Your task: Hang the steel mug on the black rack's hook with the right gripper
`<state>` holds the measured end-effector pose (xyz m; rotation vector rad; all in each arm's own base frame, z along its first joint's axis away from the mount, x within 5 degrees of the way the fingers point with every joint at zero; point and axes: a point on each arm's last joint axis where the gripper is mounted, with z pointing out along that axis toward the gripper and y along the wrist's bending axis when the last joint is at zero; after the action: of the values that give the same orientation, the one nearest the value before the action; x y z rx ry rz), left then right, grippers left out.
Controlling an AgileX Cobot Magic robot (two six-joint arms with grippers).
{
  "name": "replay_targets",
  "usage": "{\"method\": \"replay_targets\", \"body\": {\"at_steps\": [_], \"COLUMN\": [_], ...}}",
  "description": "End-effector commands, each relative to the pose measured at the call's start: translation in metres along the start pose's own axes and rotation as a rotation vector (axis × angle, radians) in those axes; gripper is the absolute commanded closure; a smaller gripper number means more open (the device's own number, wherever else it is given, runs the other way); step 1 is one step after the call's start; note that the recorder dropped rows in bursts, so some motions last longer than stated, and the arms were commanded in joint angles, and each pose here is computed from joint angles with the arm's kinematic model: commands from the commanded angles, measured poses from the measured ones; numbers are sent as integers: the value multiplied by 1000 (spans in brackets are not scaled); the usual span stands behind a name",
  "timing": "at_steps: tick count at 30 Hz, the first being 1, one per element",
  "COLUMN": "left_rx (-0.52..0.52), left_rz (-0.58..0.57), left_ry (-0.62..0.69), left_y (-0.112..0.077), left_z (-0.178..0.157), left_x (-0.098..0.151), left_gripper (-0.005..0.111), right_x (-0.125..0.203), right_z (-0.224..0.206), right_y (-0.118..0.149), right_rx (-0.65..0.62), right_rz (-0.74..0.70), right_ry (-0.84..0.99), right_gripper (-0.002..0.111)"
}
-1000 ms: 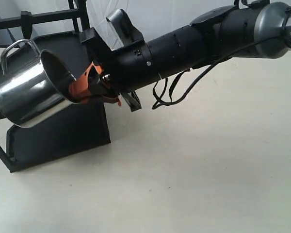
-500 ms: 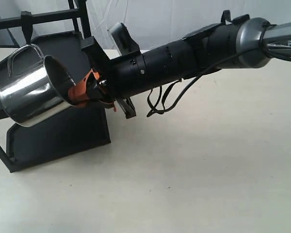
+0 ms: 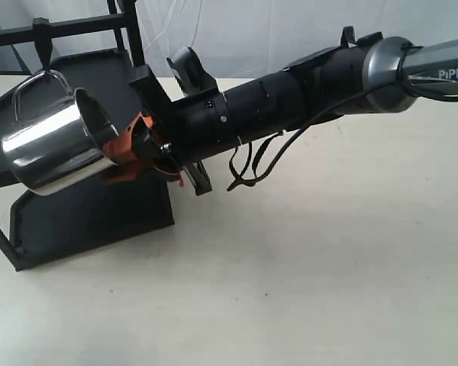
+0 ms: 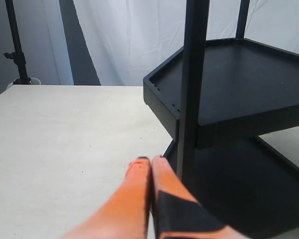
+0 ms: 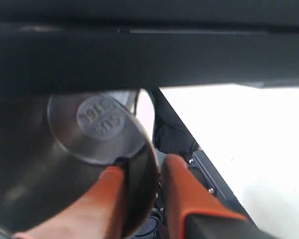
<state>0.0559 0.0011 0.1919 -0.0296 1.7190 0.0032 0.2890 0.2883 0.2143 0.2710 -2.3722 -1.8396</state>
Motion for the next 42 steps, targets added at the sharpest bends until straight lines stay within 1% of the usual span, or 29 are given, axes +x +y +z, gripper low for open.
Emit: {"method": "replay_targets", "body": {"at_steps": [1,2,4,7,11,15,16,18,19,20,23,25,26,27,28,29,30,31,32,33,35,38,42], "left_rx": [1,1,1,1,1,1,1,1,1,1,1,1,1,1,1,1,1,1,1,1,1,1,1], "left_rz": [-2,-2,-2,-2,-2,-2,-2,-2,-2,-2,-2,-2,-2,-2,-2,-2,-2,-2,-2,-2,-2,-2,-2], "left_ry": [-5,-5,-5,-5,-5,-5,-5,-5,-5,-5,-5,-5,-5,-5,-5,-5,-5,-5,-5,-5,-5,-5,-5], "left_y": [0,0,0,0,0,0,0,0,0,0,0,0,0,0,0,0,0,0,0,0,0,0,0], "left_z": [0,0,0,0,0,0,0,0,0,0,0,0,0,0,0,0,0,0,0,0,0,0,0], "left_x": [0,0,0,0,0,0,0,0,0,0,0,0,0,0,0,0,0,0,0,0,0,0,0], "left_gripper": [105,105,105,105,105,105,105,105,105,105,105,105,105,105,105,105,105,105,105,105,105,105,105], "right_x": [-2,-1,-1,-1,-6,-5,-4,-1,4,8,24,33,37,50,58,75,85,104,114,133,149,169,185], "right_z": [-2,-2,-4,-10,-34,-55,-60,-84,-100,-113,-141,-158,-168,-187,-196,-207,-211,-217,-219,-220,-216,-206,-199], "right_y": [0,0,0,2,15,18,21,31,40,47,65,76,83,99,106,111,111,106,100,87,68,41,26], "right_rx": [3,2,-7,-37,-56,22,37,94,141,187,326,497,609,775,823,875,892,926,939,949,951,955,948], "right_rz": [-6,-6,-5,-7,-63,-125,-144,-207,-262,-305,-421,-498,-554,-625,-653,-714,-745,-796,-813,-823,-793,-727,-672], "right_ry": [-1,0,9,33,-14,-14,-19,-46,-63,-74,-94,-171,-241,-384,-472,-620,-689,-799,-851,-910,-892,-772,-646], "right_gripper": [59,57,60,60,60,60,62,83,102,108,108,108,108,108,108,108,108,108,108,108,108,108,108]}}
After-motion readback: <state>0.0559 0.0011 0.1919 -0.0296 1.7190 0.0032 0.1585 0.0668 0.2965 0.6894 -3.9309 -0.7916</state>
